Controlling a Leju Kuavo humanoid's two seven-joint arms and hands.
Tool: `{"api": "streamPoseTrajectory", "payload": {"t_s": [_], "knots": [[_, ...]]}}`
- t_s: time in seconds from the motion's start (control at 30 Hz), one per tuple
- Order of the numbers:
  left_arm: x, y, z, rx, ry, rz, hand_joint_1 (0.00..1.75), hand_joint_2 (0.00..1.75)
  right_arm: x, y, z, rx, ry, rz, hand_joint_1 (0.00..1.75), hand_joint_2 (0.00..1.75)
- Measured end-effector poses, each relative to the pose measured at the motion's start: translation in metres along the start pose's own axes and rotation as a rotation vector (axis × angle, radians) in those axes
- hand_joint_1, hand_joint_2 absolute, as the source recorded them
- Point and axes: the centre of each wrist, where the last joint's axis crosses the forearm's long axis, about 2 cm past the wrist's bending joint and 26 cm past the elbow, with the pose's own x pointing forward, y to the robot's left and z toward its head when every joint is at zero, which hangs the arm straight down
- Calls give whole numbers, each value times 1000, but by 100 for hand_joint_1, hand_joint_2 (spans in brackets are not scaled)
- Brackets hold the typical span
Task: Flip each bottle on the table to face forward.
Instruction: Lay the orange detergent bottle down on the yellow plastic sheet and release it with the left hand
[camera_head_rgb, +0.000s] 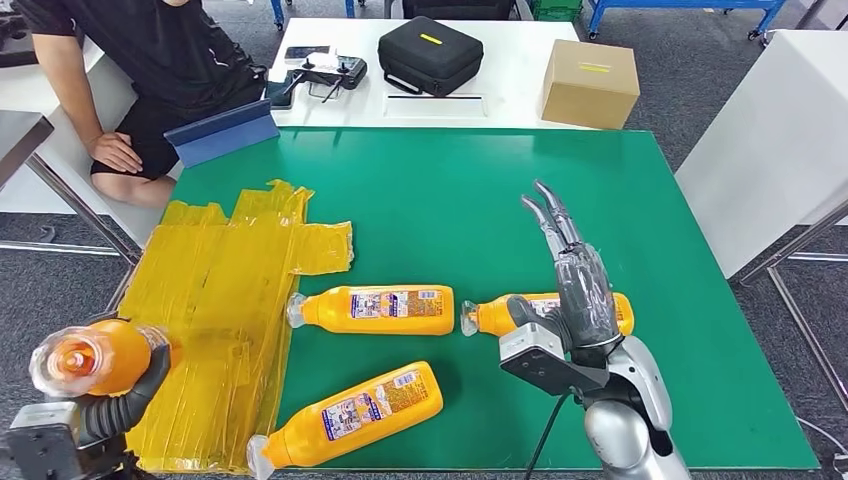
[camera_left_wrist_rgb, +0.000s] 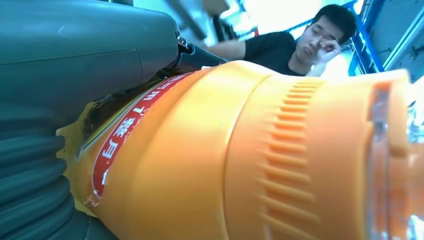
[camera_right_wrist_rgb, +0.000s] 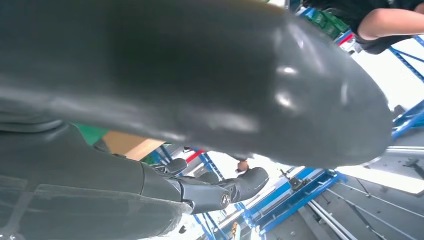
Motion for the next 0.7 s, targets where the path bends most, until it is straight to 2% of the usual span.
{"api": "streamPoseTrajectory", "payload": {"t_s": [0.17, 0.4, 0.57, 0.7], "knots": [[-5, 5, -11, 14, 8, -155, 175, 175, -3, -1, 2, 7, 16, 16, 0, 0], [-15, 3, -36, 82, -4, -759, 175, 175, -5, 7, 2, 45, 30, -9, 0, 0], [-39, -4, -52, 66, -24, -954, 175, 175, -7, 14, -7, 77, 24, -35, 0, 0], [-54, -11, -64, 34, -24, -999, 175, 175, -9, 19, -15, 95, 16, -45, 0, 0]]}}
